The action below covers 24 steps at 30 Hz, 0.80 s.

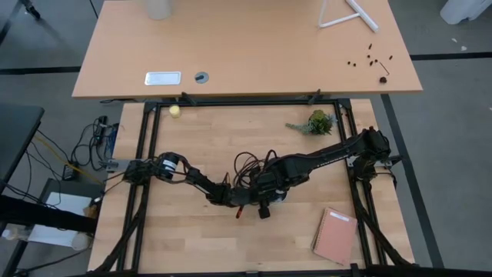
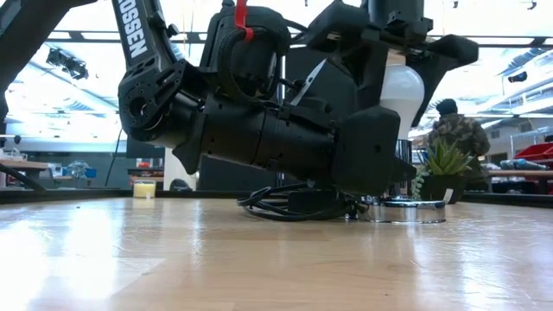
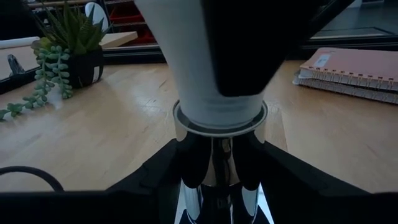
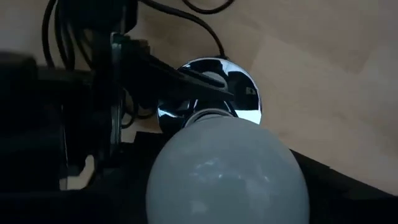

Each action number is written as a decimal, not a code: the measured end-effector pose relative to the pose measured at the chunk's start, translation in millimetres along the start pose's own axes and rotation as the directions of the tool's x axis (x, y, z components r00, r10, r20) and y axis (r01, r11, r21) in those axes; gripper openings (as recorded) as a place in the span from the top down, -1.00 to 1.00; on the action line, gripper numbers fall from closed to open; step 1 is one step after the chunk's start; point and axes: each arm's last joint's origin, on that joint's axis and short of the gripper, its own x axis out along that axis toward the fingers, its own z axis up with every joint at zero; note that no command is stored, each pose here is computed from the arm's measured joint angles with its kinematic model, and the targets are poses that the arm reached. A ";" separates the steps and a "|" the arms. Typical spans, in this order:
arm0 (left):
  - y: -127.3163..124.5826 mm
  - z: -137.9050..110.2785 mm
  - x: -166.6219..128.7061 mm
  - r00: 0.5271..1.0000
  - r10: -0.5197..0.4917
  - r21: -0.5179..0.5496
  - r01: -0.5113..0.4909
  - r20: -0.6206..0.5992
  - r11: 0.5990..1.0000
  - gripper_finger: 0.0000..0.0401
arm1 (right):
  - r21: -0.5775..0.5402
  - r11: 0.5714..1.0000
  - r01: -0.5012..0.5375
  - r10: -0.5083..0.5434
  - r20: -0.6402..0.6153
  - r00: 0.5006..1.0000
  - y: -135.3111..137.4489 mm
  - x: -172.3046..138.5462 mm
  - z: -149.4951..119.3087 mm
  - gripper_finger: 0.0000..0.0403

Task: Screw lightbulb
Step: Remove the light bulb from the lamp

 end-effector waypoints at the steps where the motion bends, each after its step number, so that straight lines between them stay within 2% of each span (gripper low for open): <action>1: 0.0 0.0 0.0 1.000 0.000 -0.001 0.000 0.002 1.000 0.06 | -0.034 0.999 -0.001 0.001 0.004 1.000 0.1 0.0 0.1 -0.33; 4: -0.5 0.0 -0.2 1.000 -0.002 -0.002 0.002 0.003 1.000 0.06 | -0.153 0.988 0.001 0.001 0.016 1.000 0.3 0.0 0.4 -0.38; 7: -0.9 0.0 -0.5 1.000 -0.002 -0.002 0.002 0.005 1.000 0.06 | -0.323 0.946 0.002 0.004 0.018 1.000 0.6 0.0 0.6 -0.35; 10: -0.9 0.0 -0.5 1.000 -0.002 -0.002 0.002 0.004 1.000 0.06 | -0.530 0.848 0.004 0.009 0.020 1.000 1.0 0.0 0.7 -0.31; 12: -1.1 -0.3 -0.6 1.000 -0.001 -0.001 0.001 0.002 1.000 0.06 | -0.663 0.749 0.000 0.019 0.022 1.000 2.0 0.0 0.8 -0.31; 15: -2.3 -1.4 -1.4 1.000 0.002 0.005 -0.002 -0.008 1.000 0.06 | -0.830 0.558 -0.004 0.043 0.025 0.999 4.4 0.0 0.5 -0.35; 17: -3.9 -1.4 -2.2 1.000 0.003 0.007 -0.003 -0.008 1.000 0.06 | -0.915 0.403 0.001 0.058 0.026 0.998 5.8 -0.1 0.5 -0.37; 19: -4.8 -1.2 -2.8 1.000 0.001 0.010 -0.001 -0.008 1.000 0.06 | -0.972 0.237 0.005 0.066 0.021 0.998 6.6 -0.2 0.1 -0.38; 21: -5.4 -0.9 -3.1 1.000 -0.002 0.009 0.002 -0.005 1.000 0.06 | -0.999 0.046 -0.004 0.069 -0.001 0.998 6.7 -0.2 -0.3 -0.38; 24: -5.9 -0.6 -3.2 1.000 -0.010 0.008 0.010 -0.002 1.000 0.06 | -0.971 -0.239 -0.009 0.074 -0.027 0.997 6.7 -0.3 0.1 -0.37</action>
